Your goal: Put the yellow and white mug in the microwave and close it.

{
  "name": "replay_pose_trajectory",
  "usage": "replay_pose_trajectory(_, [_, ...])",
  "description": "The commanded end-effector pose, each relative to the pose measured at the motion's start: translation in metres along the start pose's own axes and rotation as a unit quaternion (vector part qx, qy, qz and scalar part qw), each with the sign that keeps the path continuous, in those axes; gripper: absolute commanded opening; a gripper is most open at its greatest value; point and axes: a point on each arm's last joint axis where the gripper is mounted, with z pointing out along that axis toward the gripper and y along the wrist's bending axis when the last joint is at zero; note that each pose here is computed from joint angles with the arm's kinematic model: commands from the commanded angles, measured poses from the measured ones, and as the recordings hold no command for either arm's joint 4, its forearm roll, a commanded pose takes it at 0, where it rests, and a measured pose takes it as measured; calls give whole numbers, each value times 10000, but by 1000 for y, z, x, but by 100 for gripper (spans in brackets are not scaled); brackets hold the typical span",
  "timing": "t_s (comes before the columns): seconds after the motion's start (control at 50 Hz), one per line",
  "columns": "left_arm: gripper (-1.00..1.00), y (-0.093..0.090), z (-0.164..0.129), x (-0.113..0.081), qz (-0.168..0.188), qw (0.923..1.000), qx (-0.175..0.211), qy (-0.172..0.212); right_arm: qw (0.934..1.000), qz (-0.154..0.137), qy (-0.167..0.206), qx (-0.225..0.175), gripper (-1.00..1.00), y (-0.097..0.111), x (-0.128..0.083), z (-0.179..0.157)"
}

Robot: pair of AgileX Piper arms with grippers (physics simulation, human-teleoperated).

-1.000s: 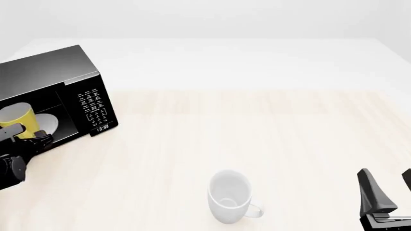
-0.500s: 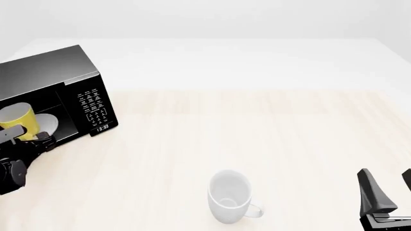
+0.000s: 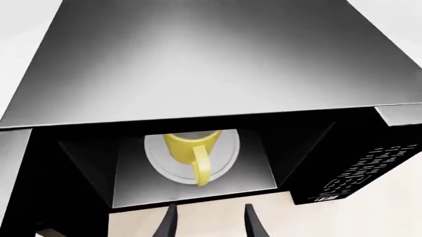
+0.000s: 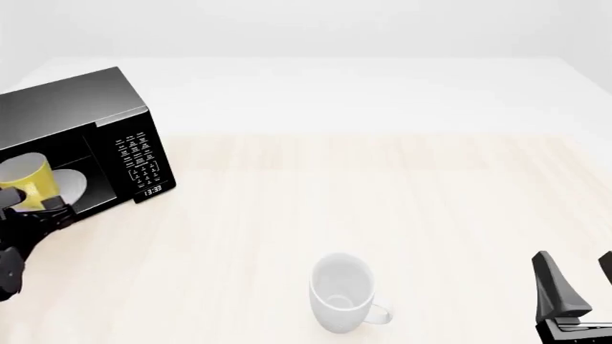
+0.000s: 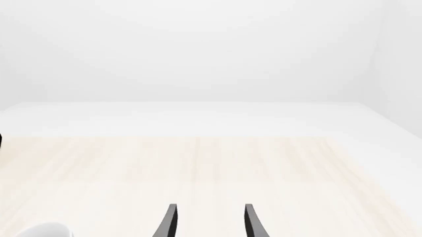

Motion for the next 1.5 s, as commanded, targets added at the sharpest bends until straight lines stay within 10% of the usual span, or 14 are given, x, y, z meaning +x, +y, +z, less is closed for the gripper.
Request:
replay_pose_trajectory(0.02, [100,6,-31,-6,-63,9998,-103,-176,10000,1,-2,-1,100,0,0,0])
replay_pose_trajectory(1.5, [100,-7,-278,-148,-172,9895,-398,-1375,10000,1,0,0,100,0,0,0])
